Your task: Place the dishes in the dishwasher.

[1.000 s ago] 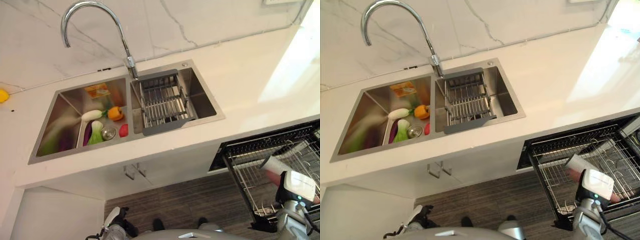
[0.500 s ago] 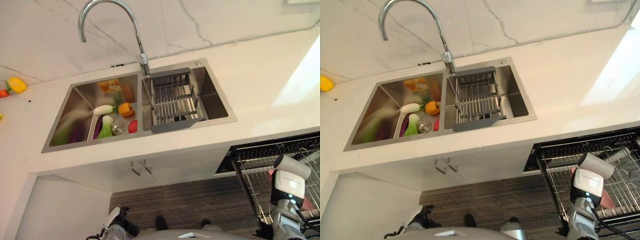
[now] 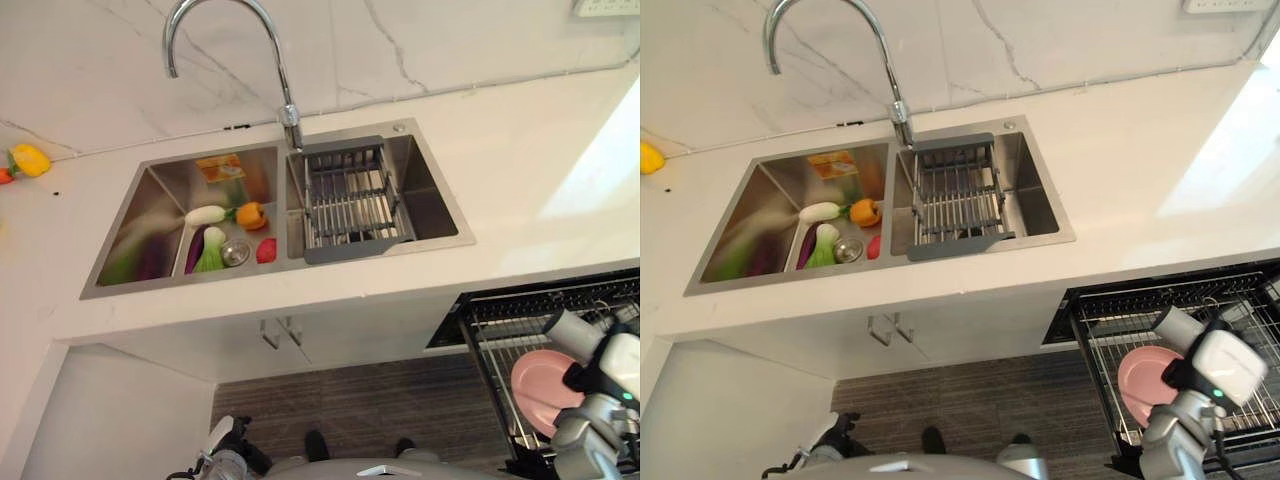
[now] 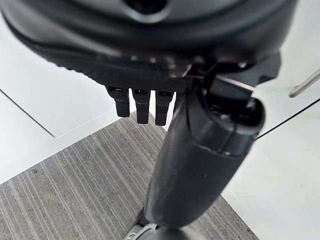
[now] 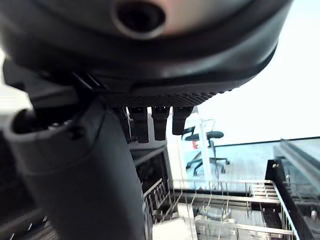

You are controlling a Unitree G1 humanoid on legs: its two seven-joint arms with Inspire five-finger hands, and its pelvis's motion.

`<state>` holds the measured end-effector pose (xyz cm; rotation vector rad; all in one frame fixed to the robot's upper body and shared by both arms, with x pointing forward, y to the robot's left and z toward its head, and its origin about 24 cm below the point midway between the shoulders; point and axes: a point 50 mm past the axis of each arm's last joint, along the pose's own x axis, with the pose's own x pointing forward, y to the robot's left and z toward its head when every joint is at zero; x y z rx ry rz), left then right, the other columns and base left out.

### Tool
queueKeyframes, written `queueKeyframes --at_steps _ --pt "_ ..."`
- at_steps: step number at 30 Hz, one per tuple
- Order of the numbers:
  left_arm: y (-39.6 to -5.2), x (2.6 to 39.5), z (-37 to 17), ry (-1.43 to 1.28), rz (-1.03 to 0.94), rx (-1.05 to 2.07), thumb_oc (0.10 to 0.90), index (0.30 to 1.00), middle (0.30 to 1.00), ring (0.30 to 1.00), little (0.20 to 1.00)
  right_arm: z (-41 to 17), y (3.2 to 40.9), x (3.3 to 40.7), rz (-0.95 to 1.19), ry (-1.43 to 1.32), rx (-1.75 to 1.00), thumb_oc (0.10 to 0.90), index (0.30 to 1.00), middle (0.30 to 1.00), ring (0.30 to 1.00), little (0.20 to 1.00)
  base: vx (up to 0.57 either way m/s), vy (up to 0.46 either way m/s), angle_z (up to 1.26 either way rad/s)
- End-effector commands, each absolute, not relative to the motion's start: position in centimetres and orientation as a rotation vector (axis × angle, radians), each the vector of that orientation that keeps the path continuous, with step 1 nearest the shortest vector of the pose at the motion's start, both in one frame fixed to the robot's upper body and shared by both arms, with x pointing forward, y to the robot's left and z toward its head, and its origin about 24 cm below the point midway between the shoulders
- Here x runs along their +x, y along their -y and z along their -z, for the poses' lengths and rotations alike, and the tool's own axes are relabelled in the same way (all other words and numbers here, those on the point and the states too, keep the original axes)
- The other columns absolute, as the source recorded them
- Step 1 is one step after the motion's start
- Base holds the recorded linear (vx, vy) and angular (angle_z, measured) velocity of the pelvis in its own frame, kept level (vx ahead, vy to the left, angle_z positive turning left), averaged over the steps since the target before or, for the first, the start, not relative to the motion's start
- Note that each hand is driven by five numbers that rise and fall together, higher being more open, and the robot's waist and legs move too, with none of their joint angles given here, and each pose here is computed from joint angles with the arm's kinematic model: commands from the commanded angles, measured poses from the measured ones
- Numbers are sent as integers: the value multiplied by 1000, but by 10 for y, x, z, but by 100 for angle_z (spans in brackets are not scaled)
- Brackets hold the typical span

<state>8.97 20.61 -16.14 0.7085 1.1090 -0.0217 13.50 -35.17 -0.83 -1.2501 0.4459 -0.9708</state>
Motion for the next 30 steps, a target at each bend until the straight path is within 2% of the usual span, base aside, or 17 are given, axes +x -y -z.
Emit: queueKeyframes --at_steps 1,4,7,9,10,12,16,22,23,25,29,30 --pt "-197 104 161 -1095 28 750 800 900 900 900 900 -53 381 144 1286 -176 -1226 800 900 900 900 900 4 4 -3" --pt "-197 108 160 -1081 24 753 800 900 900 900 900 -49 396 113 1462 -239 -1182 800 900 900 900 900 1 7 -5" --pt "-196 110 160 -1072 25 754 800 900 900 900 900 -42 402 97 1518 -299 -1167 800 900 900 900 900 -9 15 -12" --pt "-195 112 159 -1064 28 751 800 900 900 900 900 -32 410 71 1573 -425 -1191 800 900 900 900 900 -10 24 -17" --pt "-195 113 159 -1061 31 750 800 900 900 900 900 -29 415 55 1580 -509 -1255 590 585 585 585 585 12 31 -11" --pt "-193 117 157 -1035 26 748 800 900 900 900 900 -14 422 18 1673 -716 -1257 400 300 300 300 300 -16 43 -11" --pt "-191 121 156 -1019 29 740 800 900 900 900 900 1 417 -11 1765 -821 -1131 400 300 300 300 300 -12 28 -16" --pt "-191 121 156 -1026 17 719 800 900 900 900 900 17 400 23 1634 -716 -917 400 300 300 300 300 -41 25 -8" --pt "-188 125 155 -1006 53 726 800 900 900 900 900 29 397 43 1565 -719 -785 400 300 300 300 300 -66 17 -1" --pt "-186 130 153 -981 93 742 800 900 900 900 900 29 399 85 1431 -667 -765 400 300 300 300 300 -61 20 1" --pt "-183 131 153 -968 132 748 800 900 900 900 900 8 412 145 1320 -594 -759 400 300 300 300 300 -11 -7 11" --pt "-181 130 154 -969 144 750 800 900 900 900 900 -4 411 172 1262 -539 -763 400 300 300 300 300 7 -19 27"
